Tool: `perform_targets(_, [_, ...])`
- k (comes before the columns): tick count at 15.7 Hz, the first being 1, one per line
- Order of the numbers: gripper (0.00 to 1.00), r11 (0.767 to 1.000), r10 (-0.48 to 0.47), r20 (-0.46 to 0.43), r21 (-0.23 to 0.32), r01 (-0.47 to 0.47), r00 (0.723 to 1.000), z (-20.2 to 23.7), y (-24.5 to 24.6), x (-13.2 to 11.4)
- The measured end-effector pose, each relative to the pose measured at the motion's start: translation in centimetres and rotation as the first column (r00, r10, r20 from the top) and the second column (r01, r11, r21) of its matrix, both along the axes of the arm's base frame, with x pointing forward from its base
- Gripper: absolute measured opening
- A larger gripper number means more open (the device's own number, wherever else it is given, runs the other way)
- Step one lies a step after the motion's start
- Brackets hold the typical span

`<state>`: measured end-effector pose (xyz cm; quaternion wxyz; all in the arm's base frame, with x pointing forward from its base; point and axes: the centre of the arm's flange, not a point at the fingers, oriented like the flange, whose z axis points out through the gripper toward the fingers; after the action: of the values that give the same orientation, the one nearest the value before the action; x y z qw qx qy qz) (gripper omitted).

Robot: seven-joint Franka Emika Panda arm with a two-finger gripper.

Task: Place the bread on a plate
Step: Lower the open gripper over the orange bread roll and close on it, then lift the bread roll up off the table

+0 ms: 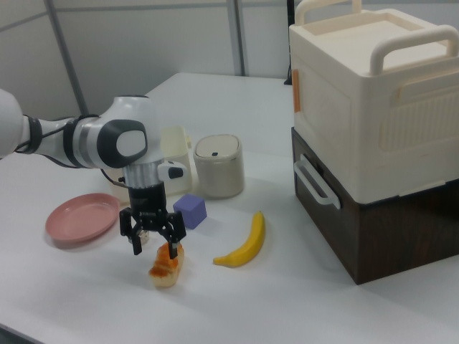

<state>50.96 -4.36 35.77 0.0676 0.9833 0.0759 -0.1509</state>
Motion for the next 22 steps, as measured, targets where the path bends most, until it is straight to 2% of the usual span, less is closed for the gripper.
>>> perform_targets(7, [1.0, 1.0, 0.001, -0.044, 0.004, -0.001, 0.999, -3.1, -0.1, 0.9])
perform_targets(11, [0.94, 1.0, -0.002, -0.059, 0.006, 0.002, 0.998, -4.2, -0.5, 1.6])
perform_targets(12, [0.87, 1.0, -0.004, -0.062, 0.007, 0.004, 0.998, -4.4, -0.7, 1.7])
perform_targets(14, [0.63, 1.0, -0.011, -0.063, 0.007, 0.011, 0.998, -4.5, -1.1, 1.8])
perform_targets(18, [0.23, 1.0, -0.022, -0.05, 0.003, 0.022, 0.999, -4.1, -1.2, 2.1])
perform_targets(22, [0.17, 1.0, -0.022, -0.041, 0.002, 0.022, 0.999, -3.7, -1.2, 2.4])
